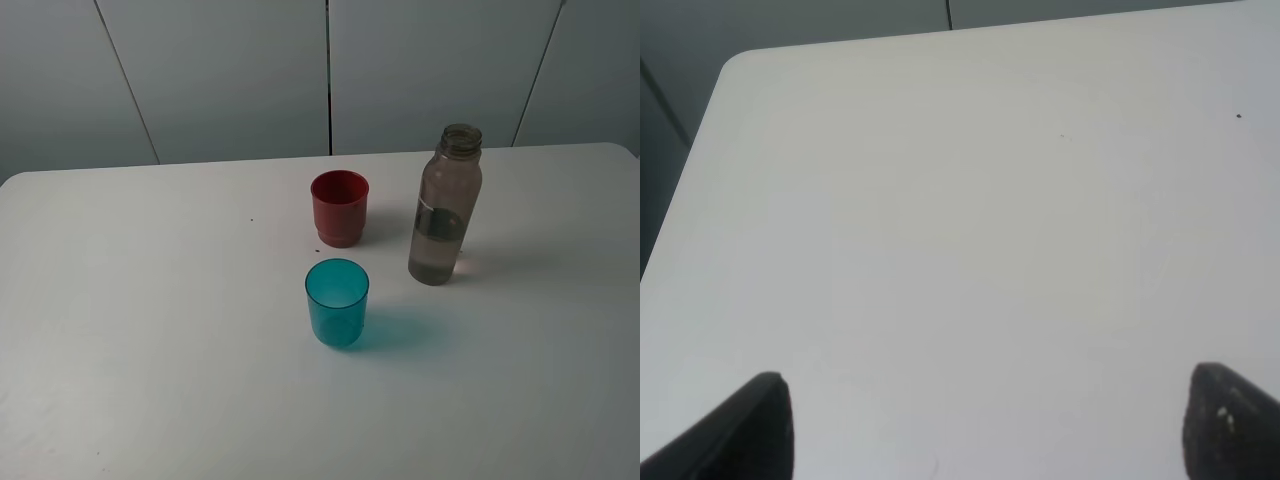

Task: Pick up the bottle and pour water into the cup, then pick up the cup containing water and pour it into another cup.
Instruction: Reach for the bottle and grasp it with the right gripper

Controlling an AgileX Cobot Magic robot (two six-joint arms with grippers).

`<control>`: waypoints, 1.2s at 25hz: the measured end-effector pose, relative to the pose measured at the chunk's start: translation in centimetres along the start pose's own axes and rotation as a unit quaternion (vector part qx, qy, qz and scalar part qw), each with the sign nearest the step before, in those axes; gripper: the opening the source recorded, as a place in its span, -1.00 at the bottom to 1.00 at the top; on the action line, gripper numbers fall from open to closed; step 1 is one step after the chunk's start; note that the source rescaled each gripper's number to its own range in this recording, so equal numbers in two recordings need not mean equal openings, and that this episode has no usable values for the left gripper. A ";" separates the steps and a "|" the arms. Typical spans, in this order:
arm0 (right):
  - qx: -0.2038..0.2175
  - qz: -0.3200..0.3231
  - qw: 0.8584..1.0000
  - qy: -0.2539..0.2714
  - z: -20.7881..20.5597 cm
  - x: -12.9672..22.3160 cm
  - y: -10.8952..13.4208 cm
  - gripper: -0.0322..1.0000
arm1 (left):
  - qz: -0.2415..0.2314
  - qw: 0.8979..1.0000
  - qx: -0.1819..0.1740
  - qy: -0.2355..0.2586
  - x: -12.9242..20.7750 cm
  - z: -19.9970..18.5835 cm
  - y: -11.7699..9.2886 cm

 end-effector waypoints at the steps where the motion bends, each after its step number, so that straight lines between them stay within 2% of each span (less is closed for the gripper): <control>1: 0.000 0.000 1.000 0.000 0.0 0.0 0.0 1.00 | 0.000 1.000 0.000 0.000 0.0 0.0 0.0; 11: -0.001 -0.001 1.000 0.000 0.0 0.0 0.0 1.00 | 0.000 1.000 0.000 0.000 0.0 0.0 0.0; 15: -0.019 -0.002 1.000 0.007 0.0 0.0 0.3 1.00 | 0.000 1.000 0.000 0.000 0.0 0.0 0.0; 19: -0.011 0.001 0.997 0.075 0.9 -0.5 0.6 1.00 | 0.000 1.000 0.000 0.000 0.0 0.0 0.0; 22: 0.002 0.003 0.991 0.130 2.4 -2.5 1.1 1.00 | 0.000 1.000 0.000 0.000 0.0 0.0 0.0; 25: 0.003 0.003 0.992 0.123 5.1 -5.8 1.8 1.00 | 0.000 1.000 0.000 0.000 0.0 0.0 0.0; 30: -0.037 0.032 0.998 0.047 9.7 -10.3 3.7 1.00 | 0.000 1.000 0.000 0.000 0.0 0.0 0.0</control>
Point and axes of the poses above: a point on each arm's last joint axis where the gripper is mounted, z pointing out along that axis toward the gripper, y along the wrist's bending axis when the last joint is at zero, x = y × z, the point moved 4 cm from there along z, pointing out along that axis toward the gripper, and after that the axes turned 11 degrees about z, right-handed, at the moved point
